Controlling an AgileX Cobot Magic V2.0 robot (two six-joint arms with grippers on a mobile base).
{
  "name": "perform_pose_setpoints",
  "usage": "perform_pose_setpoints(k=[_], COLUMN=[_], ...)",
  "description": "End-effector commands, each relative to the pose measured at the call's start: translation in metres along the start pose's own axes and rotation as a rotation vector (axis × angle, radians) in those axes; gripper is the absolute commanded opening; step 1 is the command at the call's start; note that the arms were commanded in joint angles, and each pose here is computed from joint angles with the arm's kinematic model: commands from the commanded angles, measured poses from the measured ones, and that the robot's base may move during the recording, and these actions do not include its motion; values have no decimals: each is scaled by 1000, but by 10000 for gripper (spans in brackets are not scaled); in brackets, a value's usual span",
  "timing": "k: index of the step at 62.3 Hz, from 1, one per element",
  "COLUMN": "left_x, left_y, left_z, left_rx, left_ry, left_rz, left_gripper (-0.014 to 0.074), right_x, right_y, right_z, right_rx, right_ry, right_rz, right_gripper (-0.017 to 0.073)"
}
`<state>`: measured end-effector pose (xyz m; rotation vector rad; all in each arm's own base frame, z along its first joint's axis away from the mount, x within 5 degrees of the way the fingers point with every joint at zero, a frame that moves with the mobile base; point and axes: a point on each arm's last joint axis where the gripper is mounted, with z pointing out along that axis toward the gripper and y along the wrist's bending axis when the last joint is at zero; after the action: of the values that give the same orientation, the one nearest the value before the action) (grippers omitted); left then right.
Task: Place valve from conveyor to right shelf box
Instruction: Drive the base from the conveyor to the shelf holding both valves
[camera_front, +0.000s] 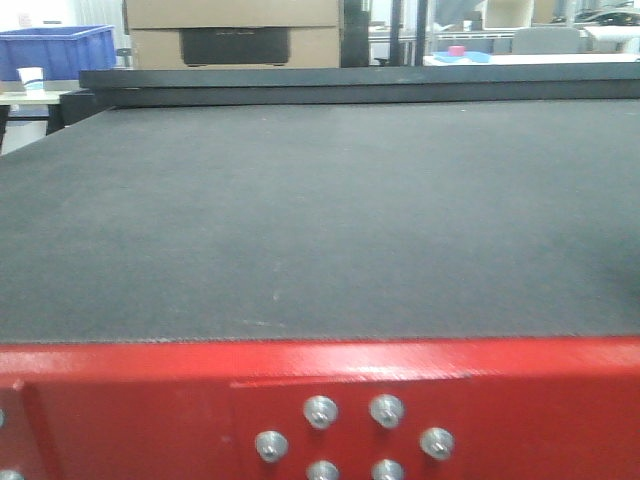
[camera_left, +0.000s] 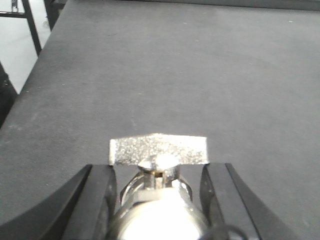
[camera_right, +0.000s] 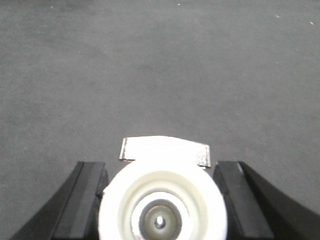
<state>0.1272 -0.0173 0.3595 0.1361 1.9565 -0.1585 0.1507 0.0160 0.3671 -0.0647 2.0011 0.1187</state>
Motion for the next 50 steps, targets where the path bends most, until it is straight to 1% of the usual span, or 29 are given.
perform_pose_setpoints(k=[1,50], left_x=[-7,-7], left_y=[0,0], left_z=[-3,-3], left_rx=[-2,-2], left_ry=[-64,-64], left_rz=[-7,-7], left_gripper=[-111,-111], right_x=[-11,-11], right_y=[-1,-1], right_z=[-5,-5], right_rx=[12,12], right_ry=[-106,-106], right_rz=[-12,-12], right_gripper=[-167,-167])
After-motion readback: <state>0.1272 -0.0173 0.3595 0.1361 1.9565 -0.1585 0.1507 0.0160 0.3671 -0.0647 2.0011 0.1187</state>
